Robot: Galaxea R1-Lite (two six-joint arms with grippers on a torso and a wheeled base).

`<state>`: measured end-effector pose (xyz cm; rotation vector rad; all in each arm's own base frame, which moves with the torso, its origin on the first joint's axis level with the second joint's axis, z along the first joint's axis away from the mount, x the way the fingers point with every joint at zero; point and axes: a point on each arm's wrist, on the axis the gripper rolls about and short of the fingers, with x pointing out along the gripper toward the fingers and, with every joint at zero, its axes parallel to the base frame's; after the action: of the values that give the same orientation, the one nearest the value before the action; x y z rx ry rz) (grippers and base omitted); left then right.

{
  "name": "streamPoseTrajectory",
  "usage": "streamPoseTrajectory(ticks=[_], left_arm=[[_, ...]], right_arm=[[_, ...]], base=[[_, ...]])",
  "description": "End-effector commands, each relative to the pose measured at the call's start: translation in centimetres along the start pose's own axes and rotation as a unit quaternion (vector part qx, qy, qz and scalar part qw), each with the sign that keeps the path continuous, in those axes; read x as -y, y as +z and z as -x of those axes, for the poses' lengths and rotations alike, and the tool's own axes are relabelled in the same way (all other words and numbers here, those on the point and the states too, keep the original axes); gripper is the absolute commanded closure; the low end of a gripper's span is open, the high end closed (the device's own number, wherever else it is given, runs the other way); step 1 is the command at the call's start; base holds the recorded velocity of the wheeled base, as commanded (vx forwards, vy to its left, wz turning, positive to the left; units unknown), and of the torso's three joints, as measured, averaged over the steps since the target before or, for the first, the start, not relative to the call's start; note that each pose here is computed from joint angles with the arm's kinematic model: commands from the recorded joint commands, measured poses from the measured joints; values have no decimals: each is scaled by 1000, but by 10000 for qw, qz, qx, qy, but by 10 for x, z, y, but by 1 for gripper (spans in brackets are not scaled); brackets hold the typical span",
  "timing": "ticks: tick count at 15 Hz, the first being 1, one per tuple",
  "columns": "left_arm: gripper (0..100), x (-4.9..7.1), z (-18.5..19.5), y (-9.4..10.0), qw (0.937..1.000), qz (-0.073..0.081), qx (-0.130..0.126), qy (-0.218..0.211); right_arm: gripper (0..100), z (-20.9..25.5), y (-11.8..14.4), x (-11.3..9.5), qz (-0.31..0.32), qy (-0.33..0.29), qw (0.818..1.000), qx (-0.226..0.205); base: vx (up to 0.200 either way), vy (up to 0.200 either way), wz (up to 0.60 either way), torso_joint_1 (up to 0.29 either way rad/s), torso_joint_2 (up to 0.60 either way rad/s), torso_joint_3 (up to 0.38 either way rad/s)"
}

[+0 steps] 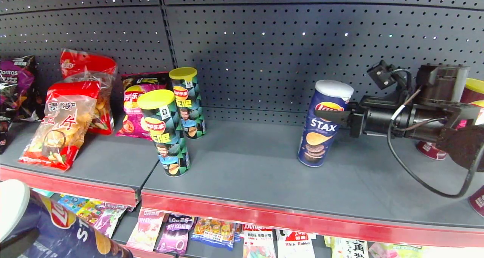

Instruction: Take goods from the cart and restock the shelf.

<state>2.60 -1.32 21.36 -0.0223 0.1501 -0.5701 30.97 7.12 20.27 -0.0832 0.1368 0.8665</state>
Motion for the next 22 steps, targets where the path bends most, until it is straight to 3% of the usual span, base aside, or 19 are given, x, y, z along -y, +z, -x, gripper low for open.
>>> streamPoseTrajectory(ticks=[1, 3, 6, 10, 22], left_arm=[[100, 0, 0, 2, 10000, -9, 23, -5], [100, 0, 0, 4, 10000, -22, 50, -5], [100, -1, -1, 7, 10000, -23, 37, -5], [100, -1, -3, 10, 10000, -27, 30, 3], [100, -1, -3, 10, 10000, -82, 29, -20]], right_arm=[[100, 22, 17, -25, 194, 98, 9995, 231], [100, 31, 19, -39, 296, 158, 9990, 284], [100, 37, 19, -42, 329, 186, 9988, 297], [100, 48, -2, -52, 118, 498, 9987, 76], [100, 49, -22, -59, 126, 651, 9976, -192]], base=[[0, 0, 0, 0, 0, 0], [0, 0, 0, 0, 0, 0], [0, 0, 0, 0, 0, 0], [0, 0, 0, 0, 0, 0], [0, 0, 0, 0, 0, 0]])
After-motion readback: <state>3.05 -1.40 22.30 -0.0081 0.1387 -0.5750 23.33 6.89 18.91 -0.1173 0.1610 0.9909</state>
